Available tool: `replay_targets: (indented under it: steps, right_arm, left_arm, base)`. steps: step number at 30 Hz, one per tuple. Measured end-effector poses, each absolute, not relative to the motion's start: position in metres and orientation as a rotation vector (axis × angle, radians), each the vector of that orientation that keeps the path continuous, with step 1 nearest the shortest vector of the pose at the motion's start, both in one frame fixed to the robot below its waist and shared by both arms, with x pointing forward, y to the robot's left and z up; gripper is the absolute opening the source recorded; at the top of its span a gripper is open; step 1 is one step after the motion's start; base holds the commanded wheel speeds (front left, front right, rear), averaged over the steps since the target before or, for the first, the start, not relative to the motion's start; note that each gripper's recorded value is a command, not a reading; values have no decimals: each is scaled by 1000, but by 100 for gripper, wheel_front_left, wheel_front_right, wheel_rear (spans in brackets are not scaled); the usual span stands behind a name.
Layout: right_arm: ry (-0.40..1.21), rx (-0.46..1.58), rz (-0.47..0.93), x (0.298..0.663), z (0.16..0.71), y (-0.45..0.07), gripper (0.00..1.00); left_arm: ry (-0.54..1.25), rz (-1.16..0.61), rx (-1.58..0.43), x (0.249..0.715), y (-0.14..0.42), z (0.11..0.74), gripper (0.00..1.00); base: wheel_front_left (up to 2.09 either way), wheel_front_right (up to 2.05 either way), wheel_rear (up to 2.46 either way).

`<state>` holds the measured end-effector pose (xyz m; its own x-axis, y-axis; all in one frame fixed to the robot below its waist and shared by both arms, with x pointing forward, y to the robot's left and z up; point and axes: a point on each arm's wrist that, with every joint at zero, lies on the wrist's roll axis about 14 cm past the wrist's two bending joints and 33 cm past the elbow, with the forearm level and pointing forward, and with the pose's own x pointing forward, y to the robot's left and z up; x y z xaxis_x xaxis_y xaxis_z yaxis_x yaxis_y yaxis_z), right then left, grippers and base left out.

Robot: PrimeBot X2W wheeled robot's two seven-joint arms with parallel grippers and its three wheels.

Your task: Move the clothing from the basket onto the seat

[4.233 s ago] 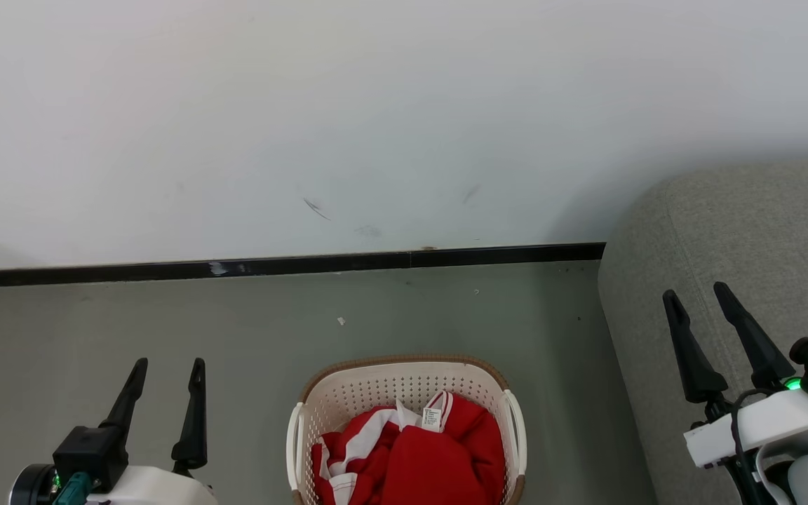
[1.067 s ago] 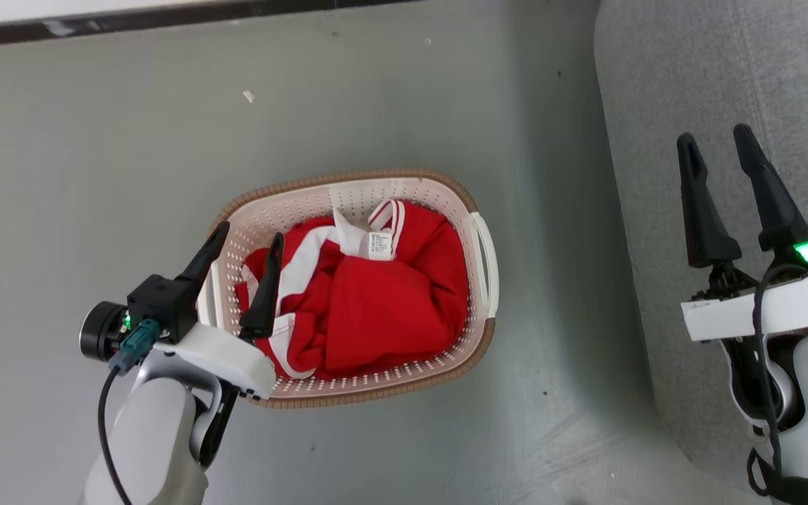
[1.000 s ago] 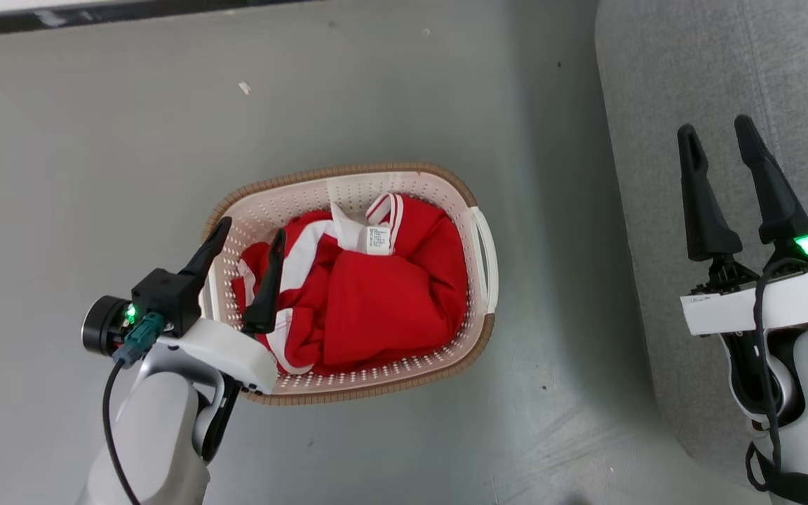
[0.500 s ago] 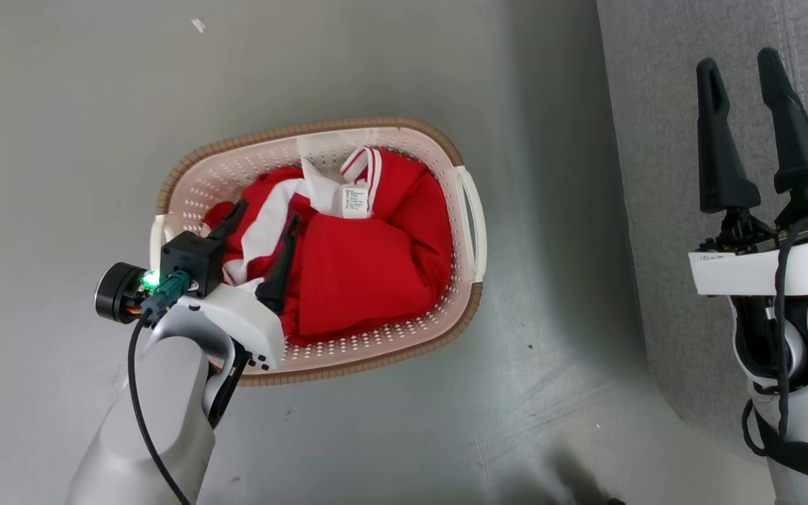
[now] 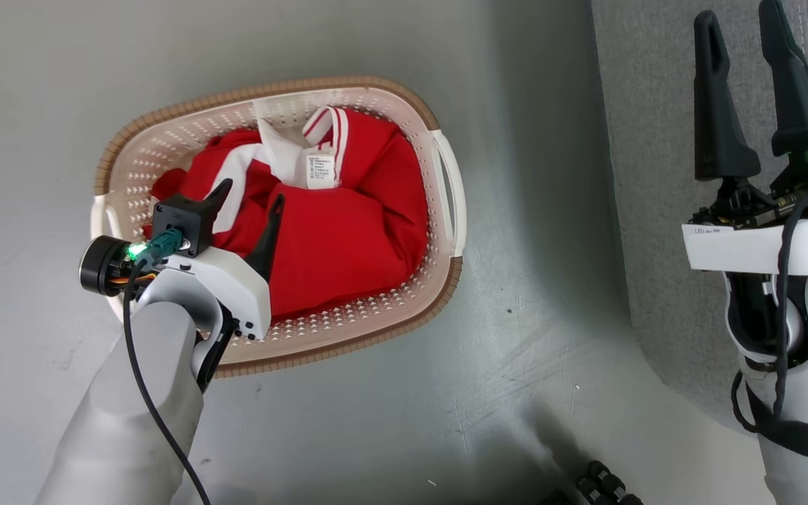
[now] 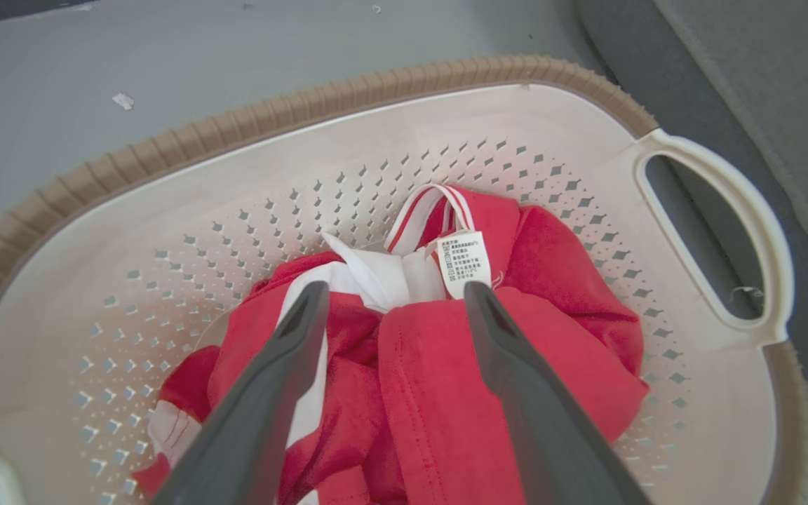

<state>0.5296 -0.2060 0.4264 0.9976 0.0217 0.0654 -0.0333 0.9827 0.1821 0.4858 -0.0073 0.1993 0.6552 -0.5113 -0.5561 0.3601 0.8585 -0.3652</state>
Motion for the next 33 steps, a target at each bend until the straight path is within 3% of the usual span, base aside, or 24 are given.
replay_targets:
  steps: [33]
  right_arm:
    - [-39,162,16,546,402,-215,100]
  left_arm:
    - [993,-665,-138,457,-45,104,100]
  base:
    - [0,0,0]
